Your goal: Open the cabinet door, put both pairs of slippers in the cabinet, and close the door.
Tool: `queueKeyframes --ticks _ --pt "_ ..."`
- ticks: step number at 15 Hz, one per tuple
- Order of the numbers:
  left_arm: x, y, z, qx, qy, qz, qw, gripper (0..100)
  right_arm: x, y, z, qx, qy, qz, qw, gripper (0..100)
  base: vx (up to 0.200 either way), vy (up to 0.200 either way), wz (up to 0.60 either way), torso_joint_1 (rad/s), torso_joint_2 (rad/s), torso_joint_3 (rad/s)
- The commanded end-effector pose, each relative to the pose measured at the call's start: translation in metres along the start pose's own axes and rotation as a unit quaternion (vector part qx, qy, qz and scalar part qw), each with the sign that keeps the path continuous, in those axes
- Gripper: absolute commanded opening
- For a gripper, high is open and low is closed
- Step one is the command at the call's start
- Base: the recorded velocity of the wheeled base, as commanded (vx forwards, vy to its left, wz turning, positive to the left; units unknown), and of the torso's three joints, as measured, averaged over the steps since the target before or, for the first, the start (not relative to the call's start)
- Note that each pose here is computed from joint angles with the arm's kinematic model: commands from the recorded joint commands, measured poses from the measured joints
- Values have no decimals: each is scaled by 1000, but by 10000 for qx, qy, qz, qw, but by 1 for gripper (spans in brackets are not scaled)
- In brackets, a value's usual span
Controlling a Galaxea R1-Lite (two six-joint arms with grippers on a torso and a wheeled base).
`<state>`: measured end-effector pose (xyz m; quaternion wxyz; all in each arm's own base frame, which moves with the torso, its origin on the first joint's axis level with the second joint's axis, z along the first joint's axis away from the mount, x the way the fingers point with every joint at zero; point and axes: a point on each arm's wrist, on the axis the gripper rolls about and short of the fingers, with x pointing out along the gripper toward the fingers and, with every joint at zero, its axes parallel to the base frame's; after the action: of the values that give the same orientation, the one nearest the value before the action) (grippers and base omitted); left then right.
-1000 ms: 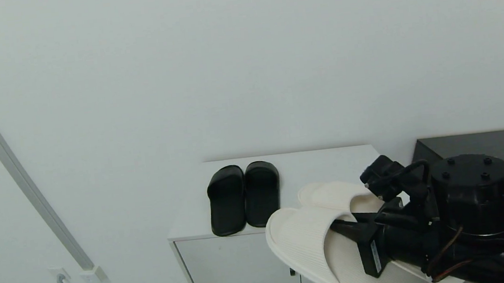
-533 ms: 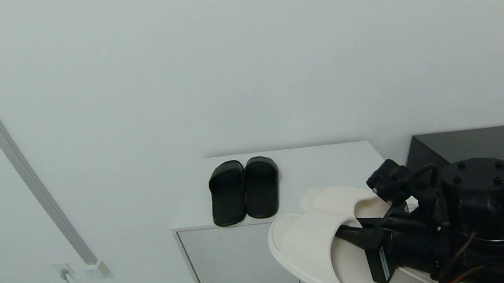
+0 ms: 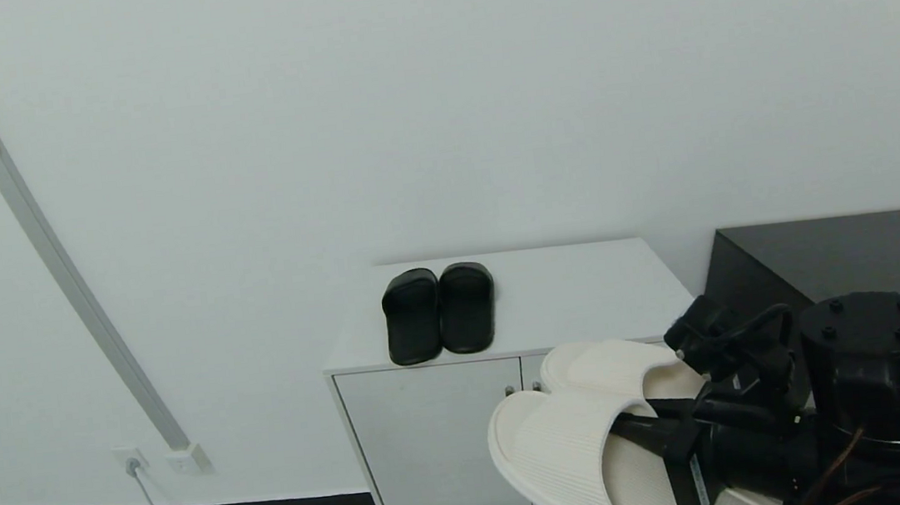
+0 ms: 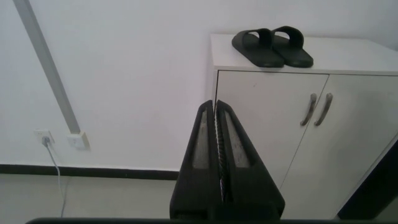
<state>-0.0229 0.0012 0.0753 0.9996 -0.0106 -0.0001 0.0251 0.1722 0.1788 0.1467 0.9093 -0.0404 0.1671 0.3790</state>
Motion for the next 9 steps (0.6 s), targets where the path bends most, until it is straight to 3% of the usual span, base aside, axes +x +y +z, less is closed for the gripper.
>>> queueKeyframes --ticks 1,9 --pt "0 0 0 -1 5 2 10000 0 1 0 -1 -11 13 11 10000 0 0 0 0 0 0 0" --pt "0 0 0 7 5 2 10000 0 0 0 -3 -1 51 2 10000 0 0 0 0 0 0 0"
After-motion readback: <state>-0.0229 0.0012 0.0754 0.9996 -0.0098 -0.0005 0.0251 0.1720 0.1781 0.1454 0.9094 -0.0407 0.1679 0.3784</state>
